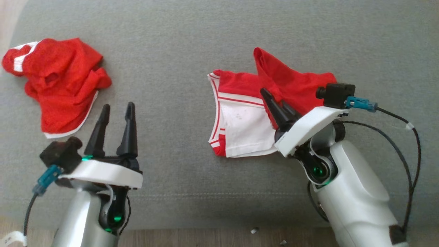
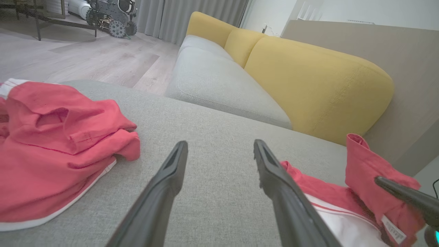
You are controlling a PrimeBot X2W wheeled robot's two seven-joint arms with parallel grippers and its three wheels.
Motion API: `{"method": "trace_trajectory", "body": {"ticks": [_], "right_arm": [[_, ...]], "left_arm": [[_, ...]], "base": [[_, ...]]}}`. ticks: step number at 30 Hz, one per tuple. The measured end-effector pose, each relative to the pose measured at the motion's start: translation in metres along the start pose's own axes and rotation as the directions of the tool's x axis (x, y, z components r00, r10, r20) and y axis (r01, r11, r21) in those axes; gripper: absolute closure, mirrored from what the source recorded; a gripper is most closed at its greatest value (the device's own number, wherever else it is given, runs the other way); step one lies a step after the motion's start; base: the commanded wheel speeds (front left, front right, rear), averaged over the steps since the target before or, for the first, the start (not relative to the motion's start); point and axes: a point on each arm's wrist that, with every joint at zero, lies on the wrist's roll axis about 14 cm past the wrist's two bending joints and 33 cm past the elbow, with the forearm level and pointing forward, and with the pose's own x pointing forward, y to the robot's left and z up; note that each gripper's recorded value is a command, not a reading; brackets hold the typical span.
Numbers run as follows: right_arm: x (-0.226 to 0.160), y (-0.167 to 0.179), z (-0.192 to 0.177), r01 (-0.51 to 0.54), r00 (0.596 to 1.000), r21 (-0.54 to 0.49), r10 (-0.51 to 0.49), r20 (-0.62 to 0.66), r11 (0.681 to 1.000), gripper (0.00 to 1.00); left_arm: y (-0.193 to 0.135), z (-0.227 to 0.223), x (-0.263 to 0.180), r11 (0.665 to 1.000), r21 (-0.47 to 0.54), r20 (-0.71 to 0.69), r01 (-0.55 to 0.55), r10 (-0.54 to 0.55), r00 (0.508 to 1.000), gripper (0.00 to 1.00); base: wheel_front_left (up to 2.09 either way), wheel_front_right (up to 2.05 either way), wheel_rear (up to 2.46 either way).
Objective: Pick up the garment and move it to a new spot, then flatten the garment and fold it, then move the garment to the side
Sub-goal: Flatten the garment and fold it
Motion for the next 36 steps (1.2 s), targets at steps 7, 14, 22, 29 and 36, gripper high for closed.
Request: {"method": "trace_trajectory", "body": {"ticks": [7,14,22,29,36], "right_arm": [[0.022,0.007,-0.010,-0.031,0.999,0.020,0.031,-0.025,0.999,1.00],[0.028,0.006,-0.041,-0.026,0.994,0.035,0.029,-0.102,0.999,0.00],[0.029,0.017,-0.016,-0.062,0.998,0.049,0.063,-0.024,0.997,0.00],[0.021,0.006,0.037,-0.019,0.992,-0.011,0.021,0.124,1.000,0.00],[0.001,-0.028,0.082,0.125,0.966,-0.161,-0.082,0.247,0.979,0.00]], "left_arm": [[0.012,-0.004,-0.004,0.999,0.002,-0.014,-0.036,0.036,0.999,0.00],[0.016,-0.006,-0.004,0.999,0.002,-0.021,-0.046,0.046,0.999,0.00],[0.012,-0.010,-0.001,1.000,0.003,-0.031,-0.031,0.031,0.999,0.00],[-0.004,-0.005,0.005,1.000,0.005,-0.015,0.016,-0.016,1.000,0.00],[-0.017,0.001,0.010,0.998,0.006,0.006,0.055,-0.055,0.998,0.00]], "base": [[0.00,0.00,0.00],[0.00,0.00,0.00],[0.00,0.00,0.00],[0.00,0.00,0.00],[0.00,0.00,0.00]]}}
